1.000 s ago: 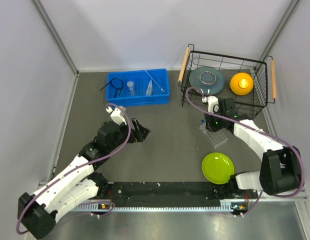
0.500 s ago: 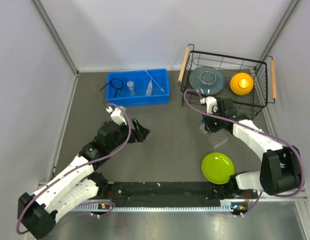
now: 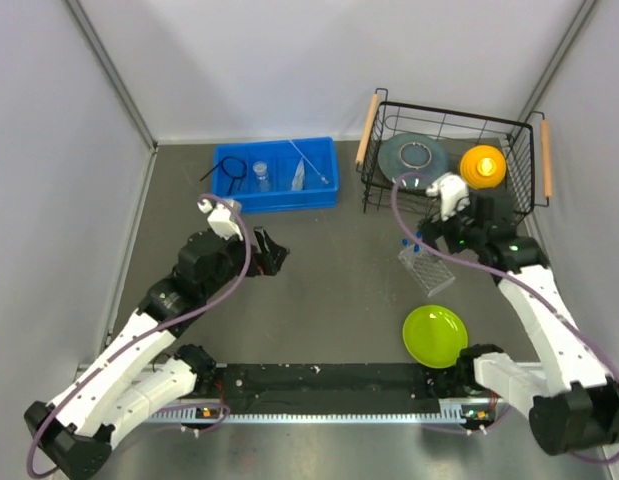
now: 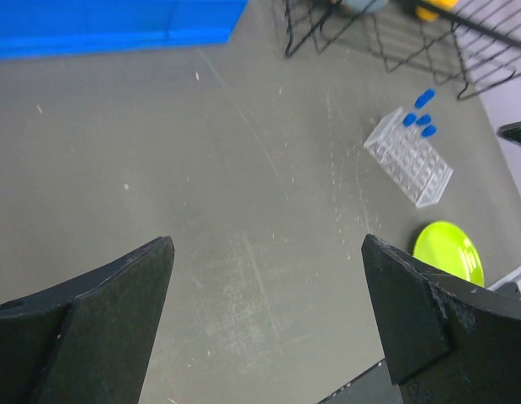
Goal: Organize the chemistry lab equipment
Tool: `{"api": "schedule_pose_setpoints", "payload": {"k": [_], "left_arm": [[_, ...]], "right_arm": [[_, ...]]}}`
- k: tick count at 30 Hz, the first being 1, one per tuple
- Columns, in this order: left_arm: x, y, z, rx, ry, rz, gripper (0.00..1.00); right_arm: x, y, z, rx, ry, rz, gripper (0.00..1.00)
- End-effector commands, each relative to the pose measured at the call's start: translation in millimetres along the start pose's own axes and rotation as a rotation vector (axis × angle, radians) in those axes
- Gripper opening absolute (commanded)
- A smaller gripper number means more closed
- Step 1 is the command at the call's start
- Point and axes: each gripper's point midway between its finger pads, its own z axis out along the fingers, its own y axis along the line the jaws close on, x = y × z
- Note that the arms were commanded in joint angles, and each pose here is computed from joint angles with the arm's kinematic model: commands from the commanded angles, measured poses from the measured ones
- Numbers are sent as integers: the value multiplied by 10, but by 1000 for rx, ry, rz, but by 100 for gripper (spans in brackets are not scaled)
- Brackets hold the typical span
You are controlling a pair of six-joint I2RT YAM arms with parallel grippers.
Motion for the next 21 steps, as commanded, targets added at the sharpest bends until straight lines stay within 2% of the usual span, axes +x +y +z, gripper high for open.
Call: {"api": "schedule_pose_setpoints", "payload": {"k": [1, 3, 5, 6, 7, 9, 10, 15, 21], "left_arm": [[-676, -96, -313, -35, -153, 88, 99], [-975, -172, -494, -31, -207, 110, 99], [-1294, -301, -692, -8, -260, 127, 99], [-1295, -286, -697, -24, -229, 134, 99], [-1490, -382, -827, -10, -265, 140, 99], [-1501, -367, -851, -37, -222, 162, 99], [-1616, -424, -943, -34, -245, 171, 99], [-1707, -482, -1209, -30, -272, 204, 99], [-1761, -654, -1527, 53, -337, 198, 99]], "right_arm": [[-722, -443, -872, 160, -271, -14, 99], [-1022, -623, -1267, 248, -369, 43, 99], [-1136, -803, -1532, 334, -406, 114, 99], [-1283, -901, -1778, 402, -459, 177, 99], [-1337, -953, -1891, 437, -482, 212, 99], [-1479, -988, -2155, 479, -550, 293, 99], [-1524, -989, -2227, 483, -572, 323, 99], [-1702, -975, -2580, 498, -675, 428, 99], [-1770, -902, -2704, 475, -719, 436, 99]]}}
